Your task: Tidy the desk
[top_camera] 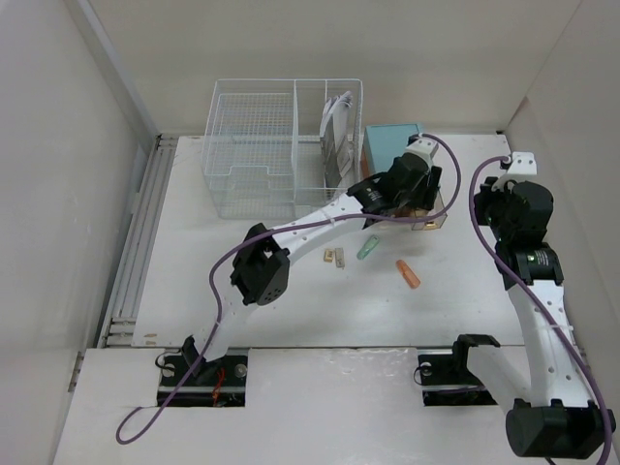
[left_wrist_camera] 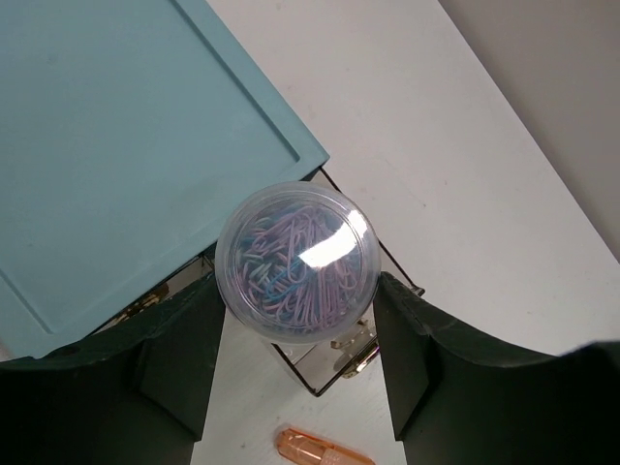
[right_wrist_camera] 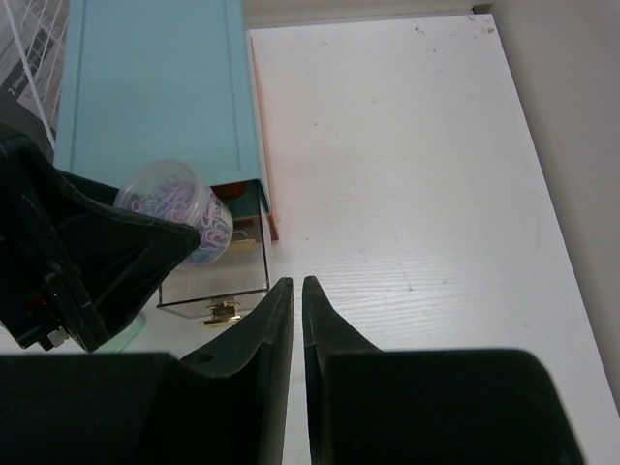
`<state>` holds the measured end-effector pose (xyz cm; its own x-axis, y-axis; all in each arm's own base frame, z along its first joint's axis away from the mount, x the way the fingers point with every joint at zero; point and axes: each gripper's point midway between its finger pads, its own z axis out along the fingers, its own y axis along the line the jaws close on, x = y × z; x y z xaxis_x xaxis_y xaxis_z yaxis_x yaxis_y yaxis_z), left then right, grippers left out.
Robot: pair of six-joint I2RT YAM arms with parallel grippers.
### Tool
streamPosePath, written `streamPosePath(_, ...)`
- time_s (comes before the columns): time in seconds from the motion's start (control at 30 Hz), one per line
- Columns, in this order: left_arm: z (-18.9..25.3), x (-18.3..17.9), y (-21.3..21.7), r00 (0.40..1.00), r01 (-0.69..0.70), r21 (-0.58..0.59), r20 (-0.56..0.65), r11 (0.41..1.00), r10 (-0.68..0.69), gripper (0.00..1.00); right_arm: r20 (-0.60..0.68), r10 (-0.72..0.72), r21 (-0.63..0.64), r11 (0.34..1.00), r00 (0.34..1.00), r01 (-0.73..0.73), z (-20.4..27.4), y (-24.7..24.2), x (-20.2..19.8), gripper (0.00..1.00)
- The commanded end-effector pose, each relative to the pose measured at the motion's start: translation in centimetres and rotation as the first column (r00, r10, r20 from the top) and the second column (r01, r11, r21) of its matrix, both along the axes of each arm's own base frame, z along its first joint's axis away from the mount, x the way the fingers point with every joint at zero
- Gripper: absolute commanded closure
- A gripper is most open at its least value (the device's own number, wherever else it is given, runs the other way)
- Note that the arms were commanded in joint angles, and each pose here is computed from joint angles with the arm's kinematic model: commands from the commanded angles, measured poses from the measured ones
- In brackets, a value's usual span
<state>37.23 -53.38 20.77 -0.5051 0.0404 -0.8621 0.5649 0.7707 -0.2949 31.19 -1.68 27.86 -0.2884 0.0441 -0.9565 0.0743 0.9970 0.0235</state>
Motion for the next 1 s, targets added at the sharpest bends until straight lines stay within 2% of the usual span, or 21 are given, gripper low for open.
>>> streamPosePath(0.0,3.5,0.2,-1.1,0.998,0.035,-0.08,0.05,0.996,-0.031,0.47,0.072,-0.017,0.009,1.0,0.997,0.017,2.1,-0.3,0.5,0.86)
streamPosePath(0.23,3.7,0.0,-1.4,0.998,0.049,-0.097,0.045,0.994,-0.044,0.47,0.063,-0.017,0.009,1.0,0.998,0.017,1.8,-0.3,0.7,0.85)
streamPosePath(0.3,3.7,0.0,-1.4,0.998,0.049,-0.097,0.045,0.994,-0.044,0.44,0.054,-0.008,0.012,1.0,0.999,0.008,1.5,-0.1,0.9,0.85)
streamPosePath(0.33,3.7,0.0,-1.4,0.998,0.049,-0.097,0.045,0.994,-0.044,0.43,0.054,-0.008,0.012,1.0,0.999,0.008,1.5,-0.1,0.9,0.85)
streamPosePath(0.43,3.1,-0.1,-1.3,0.998,0.048,-0.082,0.034,0.995,-0.045,0.25,0.054,-0.008,0.012,1.0,0.999,0.008,1.5,-0.1,0.9,0.85)
streamPosePath(0.57,3.1,0.0,-1.2,0.999,0.038,-0.08,0.037,0.996,-0.035,0.16,0.044,-0.008,0.012,1.0,0.999,0.008,1.3,-0.1,0.8,0.83)
streamPosePath(0.67,4.2,0.2,-0.7,0.998,0.015,-0.09,0.054,0.996,-0.01,0.15,0.044,-0.008,0.012,1.0,0.999,0.008,1.3,-0.1,0.8,0.83)
streamPosePath(0.73,5.8,0.2,-0.2,0.997,0.006,-0.115,0.076,0.993,0.003,0.2,0.035,0.002,0.015,1.0,0.999,-0.002,0.9,0.1,0.8,0.83)
streamPosePath(0.8,5.9,0.0,0.5,0.997,-0.007,-0.117,0.082,0.993,0.017,0.38,0.009,0.041,0.029,0.999,0.999,-0.041,0.2,0.8,0.5,0.95)
streamPosePath(0.83,8.5,-0.7,1.0,0.993,-0.008,-0.157,0.112,0.988,0.026,0.47,0.009,0.052,0.036,0.998,0.999,-0.053,0.2,0.8,0.5,1.0)
streamPosePath(0.87,9.3,-0.5,1.9,0.99,-0.045,-0.163,0.126,0.986,0.066,0.54,-0.014,0.119,0.064,0.991,0.993,-0.117,-0.4,1.9,0.4,1.0)
streamPosePath(0.9,10.7,-1.6,2.7,0.987,-0.046,-0.182,0.141,0.982,0.072,0.7,-0.031,0.156,0.068,0.986,0.987,-0.154,-0.8,2.4,0.1,1.0)
streamPosePath(0.97,11.9,-2.7,3.8,0.98,-0.065,-0.185,0.174,0.981,0.098,0.85,-0.076,0.211,0.094,0.974,0.974,-0.204,-2.3,3.1,0.1,1.0)
